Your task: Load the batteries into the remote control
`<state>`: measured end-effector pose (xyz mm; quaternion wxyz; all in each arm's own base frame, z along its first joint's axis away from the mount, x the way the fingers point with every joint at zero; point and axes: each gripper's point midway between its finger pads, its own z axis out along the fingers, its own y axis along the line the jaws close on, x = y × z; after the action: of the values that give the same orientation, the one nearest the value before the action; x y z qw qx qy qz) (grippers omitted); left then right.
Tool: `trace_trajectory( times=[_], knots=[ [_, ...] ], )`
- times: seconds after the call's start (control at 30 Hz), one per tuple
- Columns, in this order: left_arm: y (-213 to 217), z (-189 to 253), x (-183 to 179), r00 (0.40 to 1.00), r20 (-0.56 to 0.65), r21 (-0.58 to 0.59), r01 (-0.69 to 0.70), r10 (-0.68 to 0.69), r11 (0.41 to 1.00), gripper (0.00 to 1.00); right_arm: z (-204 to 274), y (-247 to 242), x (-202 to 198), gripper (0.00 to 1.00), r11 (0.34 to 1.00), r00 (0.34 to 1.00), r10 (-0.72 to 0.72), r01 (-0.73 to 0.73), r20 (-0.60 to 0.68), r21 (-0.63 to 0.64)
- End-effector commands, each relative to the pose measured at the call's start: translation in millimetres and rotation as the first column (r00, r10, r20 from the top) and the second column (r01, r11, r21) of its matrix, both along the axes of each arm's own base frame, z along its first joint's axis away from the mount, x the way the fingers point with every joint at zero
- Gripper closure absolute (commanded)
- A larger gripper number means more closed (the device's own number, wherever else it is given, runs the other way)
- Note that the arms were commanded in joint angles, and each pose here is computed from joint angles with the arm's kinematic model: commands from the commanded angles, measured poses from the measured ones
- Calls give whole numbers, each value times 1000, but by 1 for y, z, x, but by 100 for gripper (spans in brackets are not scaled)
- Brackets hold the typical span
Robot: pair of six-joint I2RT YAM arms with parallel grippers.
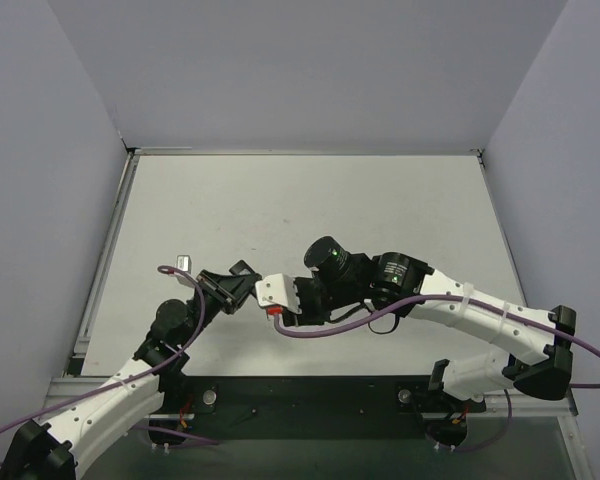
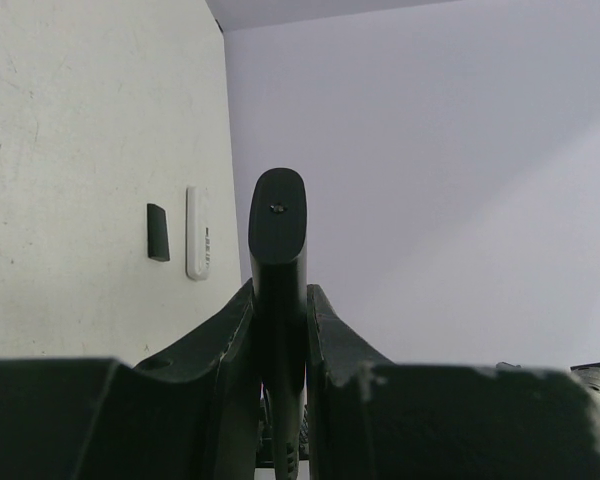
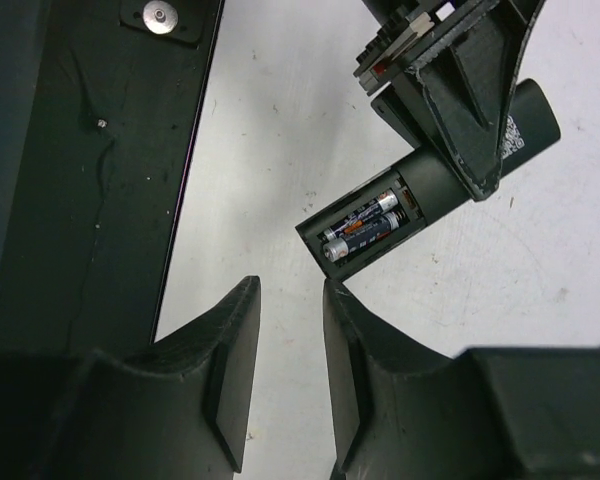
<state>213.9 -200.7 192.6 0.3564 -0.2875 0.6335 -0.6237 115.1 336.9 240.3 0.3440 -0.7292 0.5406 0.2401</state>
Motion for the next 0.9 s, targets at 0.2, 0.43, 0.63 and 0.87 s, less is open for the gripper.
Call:
trace_trajectory(
  times=[0.2,0.43,0.63,0.87],
  knots=[
    [-13,41,-8,992,91,4,83,-83,997,100,-19,12,6,79,997,996,78,-77,38,-30],
    [-15,45,-10,990,103,10,98,-99,995,100,-29,14,14,80,997,997,64,-62,34,-49],
    [-16,49,-11,987,115,7,110,-110,994,100,-35,15,18,80,997,998,58,-56,29,-59],
    [-17,51,-12,986,122,4,116,-116,993,100,-40,13,20,83,996,999,48,-47,18,-71]
  ],
)
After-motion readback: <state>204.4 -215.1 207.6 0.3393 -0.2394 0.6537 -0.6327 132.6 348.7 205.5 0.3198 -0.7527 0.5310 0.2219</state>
